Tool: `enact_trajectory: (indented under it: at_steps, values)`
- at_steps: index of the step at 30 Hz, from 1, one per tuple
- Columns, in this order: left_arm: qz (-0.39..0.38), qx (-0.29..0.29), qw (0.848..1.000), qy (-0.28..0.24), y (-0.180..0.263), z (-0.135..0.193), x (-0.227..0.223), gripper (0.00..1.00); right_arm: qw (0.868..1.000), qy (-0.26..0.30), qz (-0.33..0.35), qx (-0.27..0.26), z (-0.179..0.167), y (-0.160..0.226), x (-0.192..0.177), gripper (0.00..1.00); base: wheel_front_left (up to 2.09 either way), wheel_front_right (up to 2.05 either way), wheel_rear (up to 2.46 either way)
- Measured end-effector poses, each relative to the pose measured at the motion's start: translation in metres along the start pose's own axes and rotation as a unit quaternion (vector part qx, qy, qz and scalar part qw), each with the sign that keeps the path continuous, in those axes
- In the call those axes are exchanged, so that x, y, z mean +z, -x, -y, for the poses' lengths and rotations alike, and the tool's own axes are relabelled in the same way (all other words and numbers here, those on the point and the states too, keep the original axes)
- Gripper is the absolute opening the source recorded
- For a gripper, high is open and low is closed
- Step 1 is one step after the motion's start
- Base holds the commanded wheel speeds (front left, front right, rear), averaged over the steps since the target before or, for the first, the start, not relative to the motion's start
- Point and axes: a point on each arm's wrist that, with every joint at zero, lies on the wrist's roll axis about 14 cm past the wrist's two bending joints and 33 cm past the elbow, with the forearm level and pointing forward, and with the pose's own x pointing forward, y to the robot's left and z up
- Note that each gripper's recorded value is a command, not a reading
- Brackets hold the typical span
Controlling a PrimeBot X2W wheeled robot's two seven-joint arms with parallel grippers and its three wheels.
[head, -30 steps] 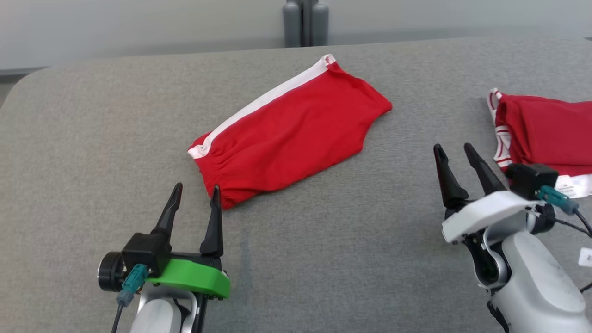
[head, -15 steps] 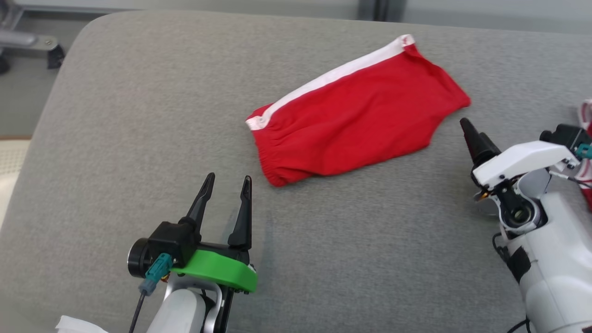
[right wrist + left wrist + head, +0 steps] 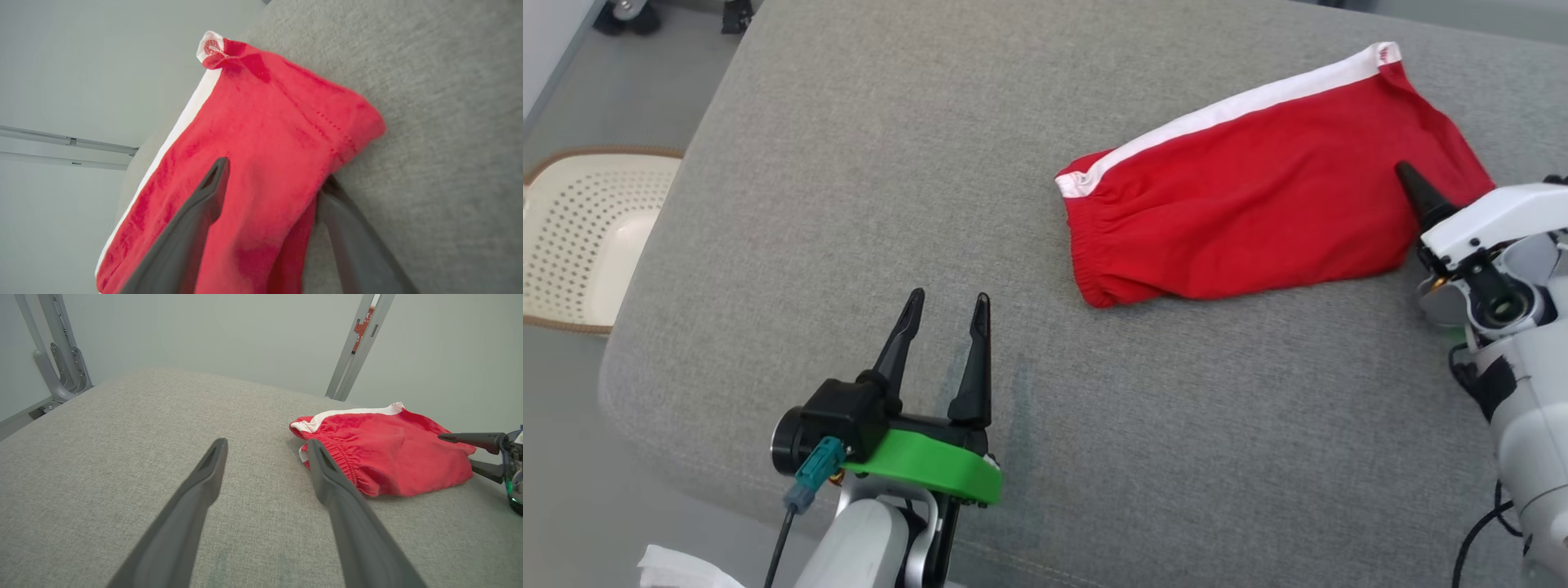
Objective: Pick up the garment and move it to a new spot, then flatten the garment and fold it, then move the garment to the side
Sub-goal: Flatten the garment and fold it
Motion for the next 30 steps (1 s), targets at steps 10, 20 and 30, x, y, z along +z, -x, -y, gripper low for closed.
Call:
enact_trajectory:
  at_steps: [10,20,30]
  values:
    - [-0.008,0.024,1.000,0.002,0.001,-0.011,-0.003,1.00,0.999,0.009,-0.035,-0.007,-0.004,-0.029,-0.006,1.00,0.00,0.00,0.00]
    - [-0.008,0.024,1.000,0.001,0.000,-0.012,-0.003,1.00,0.999,0.018,-0.026,-0.012,-0.005,-0.029,0.000,0.00,0.00,0.00,0.00]
    - [-0.001,0.016,1.000,-0.001,-0.002,-0.007,0.001,1.00,1.000,0.017,0.019,-0.002,-0.011,-0.017,0.013,0.00,0.00,0.00,0.00]
